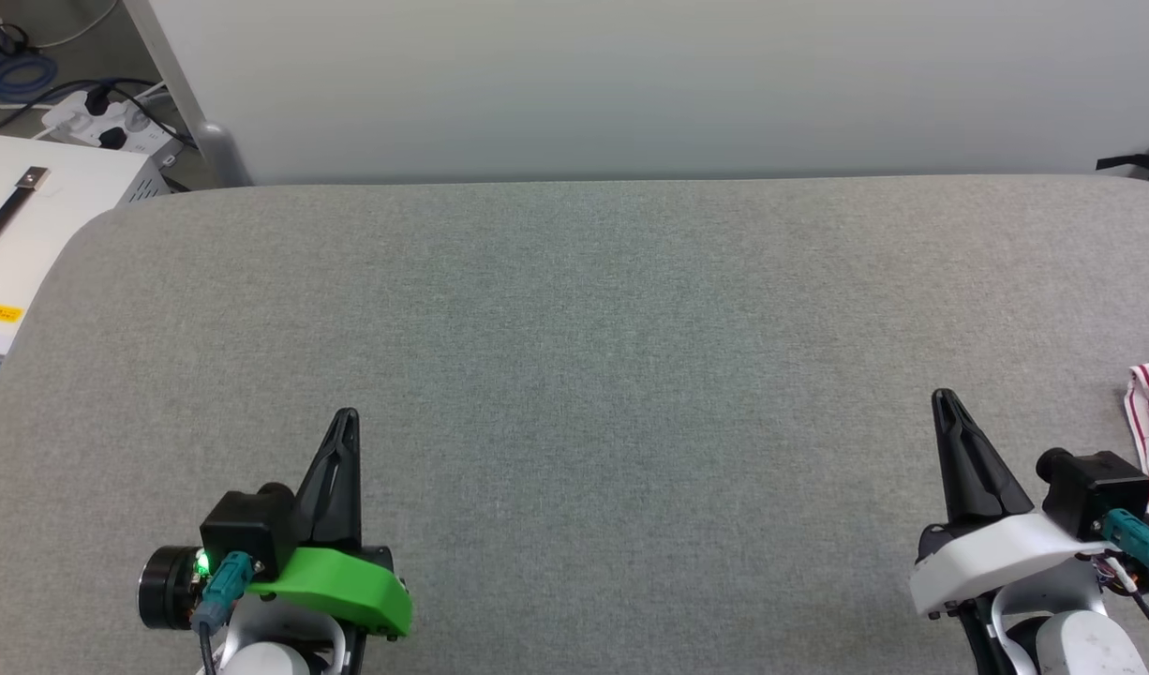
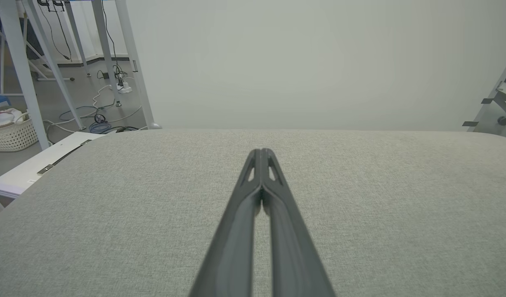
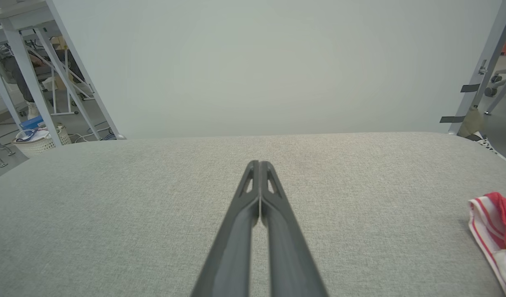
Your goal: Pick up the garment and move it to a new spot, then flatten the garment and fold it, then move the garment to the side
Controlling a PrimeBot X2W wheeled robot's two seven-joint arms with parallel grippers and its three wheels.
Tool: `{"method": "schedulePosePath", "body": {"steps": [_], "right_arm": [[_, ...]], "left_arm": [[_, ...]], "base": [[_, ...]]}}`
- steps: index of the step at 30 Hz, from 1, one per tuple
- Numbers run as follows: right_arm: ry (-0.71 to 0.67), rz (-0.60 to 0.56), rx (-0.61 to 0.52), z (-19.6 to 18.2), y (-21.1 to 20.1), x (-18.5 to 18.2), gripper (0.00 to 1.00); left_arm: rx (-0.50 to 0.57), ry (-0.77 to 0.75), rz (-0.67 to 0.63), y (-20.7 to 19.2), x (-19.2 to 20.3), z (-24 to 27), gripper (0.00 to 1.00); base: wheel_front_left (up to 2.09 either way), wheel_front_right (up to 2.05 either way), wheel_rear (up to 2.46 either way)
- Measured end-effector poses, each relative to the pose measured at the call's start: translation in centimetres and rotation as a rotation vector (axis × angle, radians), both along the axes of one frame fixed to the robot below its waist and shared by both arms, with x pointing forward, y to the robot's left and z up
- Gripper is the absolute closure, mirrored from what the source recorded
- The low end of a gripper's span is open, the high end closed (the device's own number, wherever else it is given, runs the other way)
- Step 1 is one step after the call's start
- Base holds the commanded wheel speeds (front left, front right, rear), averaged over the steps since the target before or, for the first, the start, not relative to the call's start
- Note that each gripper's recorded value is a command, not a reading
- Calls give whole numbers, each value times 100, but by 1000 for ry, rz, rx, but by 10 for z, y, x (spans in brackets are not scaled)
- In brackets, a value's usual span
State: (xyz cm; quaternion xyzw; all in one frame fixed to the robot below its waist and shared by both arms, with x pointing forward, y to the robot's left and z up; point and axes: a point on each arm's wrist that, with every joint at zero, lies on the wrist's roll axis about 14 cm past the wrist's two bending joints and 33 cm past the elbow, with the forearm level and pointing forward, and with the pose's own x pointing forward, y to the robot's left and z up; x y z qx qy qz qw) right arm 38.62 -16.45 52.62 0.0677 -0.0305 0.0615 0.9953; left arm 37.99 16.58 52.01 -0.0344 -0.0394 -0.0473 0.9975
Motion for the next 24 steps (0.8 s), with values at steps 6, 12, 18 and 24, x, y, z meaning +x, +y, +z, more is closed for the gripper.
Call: {"method": "schedulePosePath", "body": {"steps": [6,12,18,24], "right_arm": [[1,2,-15,1,1,0,100],[3,4,-28,1,1,-1,100],[6,5,-41,2,1,-2,100],[9,5,-51,2,2,-2,100]], "left_arm": [[7,4,5,0,0,1,100],[20,9,11,1,0,2,100],[28,12,13,1,0,3,100],[33,20,21,2,0,3,100]], "base": [[0,0,0],[0,0,0],[0,0,0],[0,0,0]]}}
